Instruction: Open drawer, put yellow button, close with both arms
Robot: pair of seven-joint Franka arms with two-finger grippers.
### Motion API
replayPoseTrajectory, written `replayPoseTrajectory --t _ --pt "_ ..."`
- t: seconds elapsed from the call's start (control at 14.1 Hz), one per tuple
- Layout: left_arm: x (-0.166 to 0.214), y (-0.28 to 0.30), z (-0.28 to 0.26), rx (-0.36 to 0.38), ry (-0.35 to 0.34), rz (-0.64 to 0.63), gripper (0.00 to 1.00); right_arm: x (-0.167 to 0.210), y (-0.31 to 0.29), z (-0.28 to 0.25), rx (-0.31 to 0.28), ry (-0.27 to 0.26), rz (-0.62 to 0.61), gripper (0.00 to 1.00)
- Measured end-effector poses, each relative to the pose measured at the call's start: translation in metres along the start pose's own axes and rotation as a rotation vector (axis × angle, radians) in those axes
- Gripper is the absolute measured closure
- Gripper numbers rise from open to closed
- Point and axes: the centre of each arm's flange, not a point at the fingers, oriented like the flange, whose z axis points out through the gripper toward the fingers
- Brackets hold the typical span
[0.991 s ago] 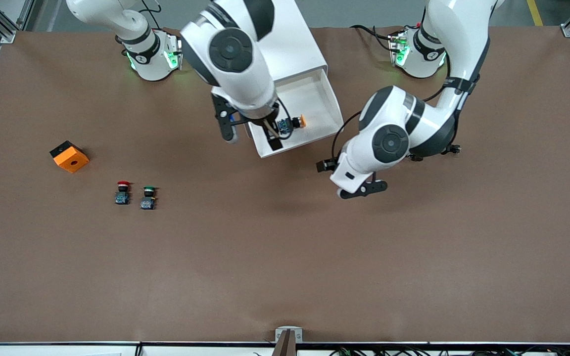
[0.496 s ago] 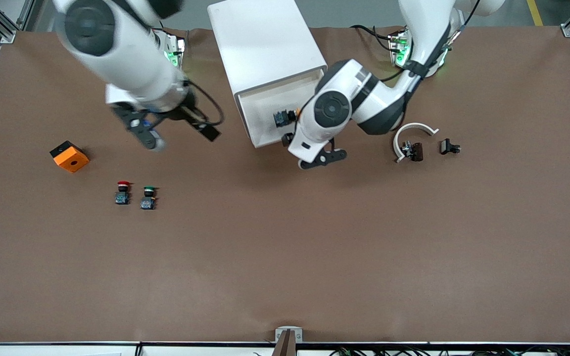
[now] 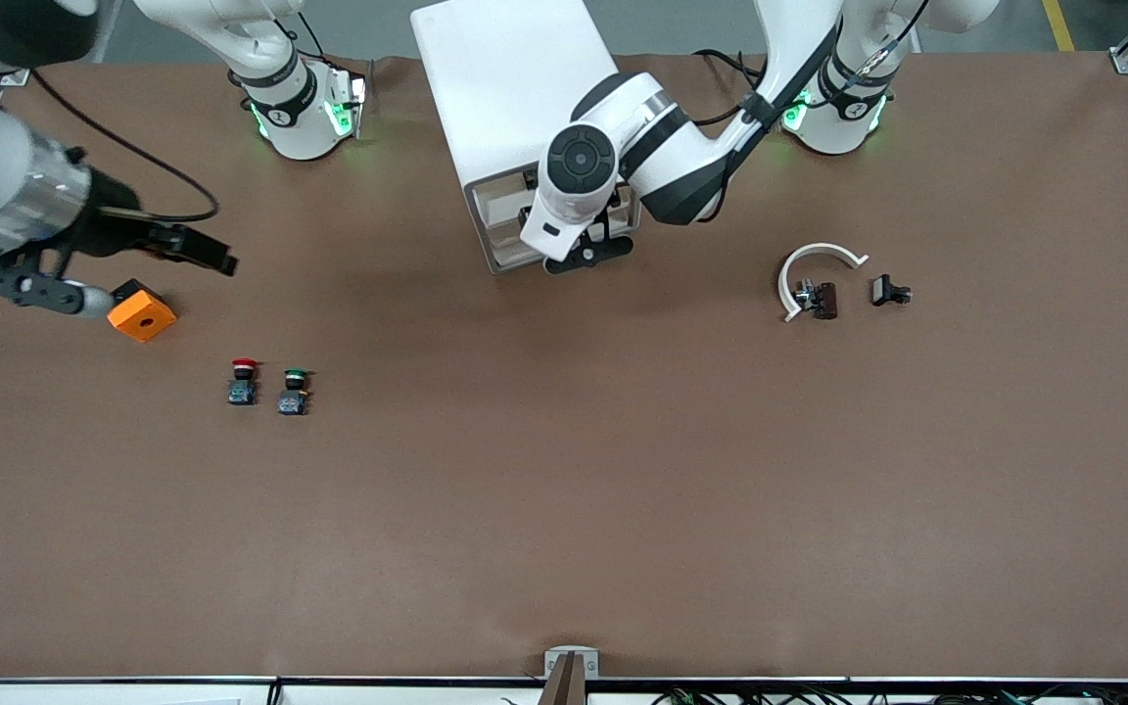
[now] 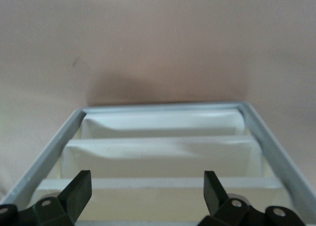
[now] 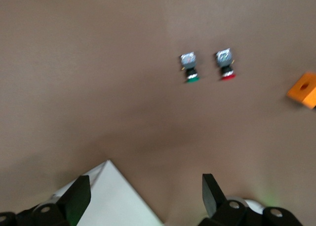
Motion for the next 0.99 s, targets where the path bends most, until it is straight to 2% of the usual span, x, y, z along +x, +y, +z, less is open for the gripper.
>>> replayPoseTrajectory --t 0.14,0.35,0.5,0.71,0.78,0.99 --pt "-0.005 0.001 0.005 0.007 -0.006 -0.014 0.0 0.011 0.036 0.002 -0.021 0.025 -0.07 0.0" --pt "-0.003 0.0 0.004 0.005 -0.008 -0.022 0.0 0.013 0.058 -0.001 -0.064 0.049 -0.123 0.0" --pt "0.014 -0.005 -0.007 -0.017 -0.003 -0.05 0.0 0.015 0.067 -0.005 -0.1 0.072 -0.141 0.0" --pt "0.084 -0.035 -0.055 -0.101 0.019 -0.16 0.0 0.015 0.07 -0.009 -0.117 0.087 -0.155 0.0" --pt "0.112 -0.052 -0.072 -0.12 0.048 -0.193 0.0 0.014 0.07 -0.01 -0.121 0.09 -0.158 0.0" --pt "0.179 -0.101 -0.117 -0.117 0.197 -0.25 0.0 0.014 0.07 -0.015 -0.131 0.108 -0.166 0.0"
